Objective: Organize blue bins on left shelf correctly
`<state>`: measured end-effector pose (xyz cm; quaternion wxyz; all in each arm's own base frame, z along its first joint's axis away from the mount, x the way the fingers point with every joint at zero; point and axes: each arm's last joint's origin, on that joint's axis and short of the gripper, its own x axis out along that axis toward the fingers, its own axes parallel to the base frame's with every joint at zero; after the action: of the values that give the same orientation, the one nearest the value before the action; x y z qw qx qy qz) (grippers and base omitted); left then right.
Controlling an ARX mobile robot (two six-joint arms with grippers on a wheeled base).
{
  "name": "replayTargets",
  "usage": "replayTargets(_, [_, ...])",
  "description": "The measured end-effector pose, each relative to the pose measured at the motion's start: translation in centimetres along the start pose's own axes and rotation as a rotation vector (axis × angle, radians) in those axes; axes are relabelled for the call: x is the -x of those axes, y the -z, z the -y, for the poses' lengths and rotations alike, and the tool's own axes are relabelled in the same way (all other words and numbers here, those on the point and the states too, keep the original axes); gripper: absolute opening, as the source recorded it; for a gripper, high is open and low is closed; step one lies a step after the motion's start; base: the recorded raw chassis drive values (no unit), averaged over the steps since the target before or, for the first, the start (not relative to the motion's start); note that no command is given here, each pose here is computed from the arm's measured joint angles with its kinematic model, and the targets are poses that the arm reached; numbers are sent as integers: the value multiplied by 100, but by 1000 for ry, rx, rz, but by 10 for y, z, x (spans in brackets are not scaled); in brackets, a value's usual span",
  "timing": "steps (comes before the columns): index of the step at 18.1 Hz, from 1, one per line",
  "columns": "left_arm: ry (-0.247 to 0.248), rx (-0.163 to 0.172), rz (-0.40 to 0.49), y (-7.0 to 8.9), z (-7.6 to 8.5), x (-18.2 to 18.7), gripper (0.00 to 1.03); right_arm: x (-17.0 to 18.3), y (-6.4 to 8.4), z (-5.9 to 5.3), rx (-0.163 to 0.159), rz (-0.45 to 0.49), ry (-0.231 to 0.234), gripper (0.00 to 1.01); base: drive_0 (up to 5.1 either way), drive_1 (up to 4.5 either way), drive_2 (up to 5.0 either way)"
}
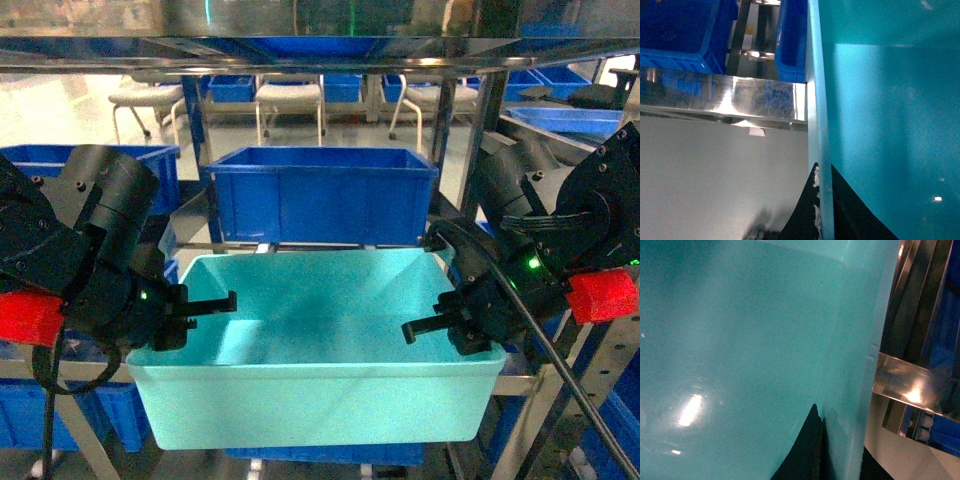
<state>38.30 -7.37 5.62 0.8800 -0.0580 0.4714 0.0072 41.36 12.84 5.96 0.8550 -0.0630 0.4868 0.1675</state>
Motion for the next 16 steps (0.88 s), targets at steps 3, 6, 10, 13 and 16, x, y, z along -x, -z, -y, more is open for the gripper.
replayTargets(3, [4, -2, -5, -2, -1, -1, 2, -1, -1, 0, -3, -1, 1, 2, 0, 0, 0])
replayTargets(6, [2, -4, -5, -5, -1, -9, 2, -8, -4, 1, 4, 1, 7, 2, 0, 0, 0])
replayTargets(10, [4, 10, 5, -17, -4, -17, 2, -12, -22, 4, 36, 34, 18, 2, 0, 0, 0])
replayTargets(13, [12, 12, -10, -26, -8, -30, 2, -22, -31, 7, 44, 30, 21, 2, 0, 0, 0])
replayTargets(16, [16, -3, -15, -30, -8, -32, 2, -22, -32, 7, 44, 25, 23, 2, 0, 0, 0])
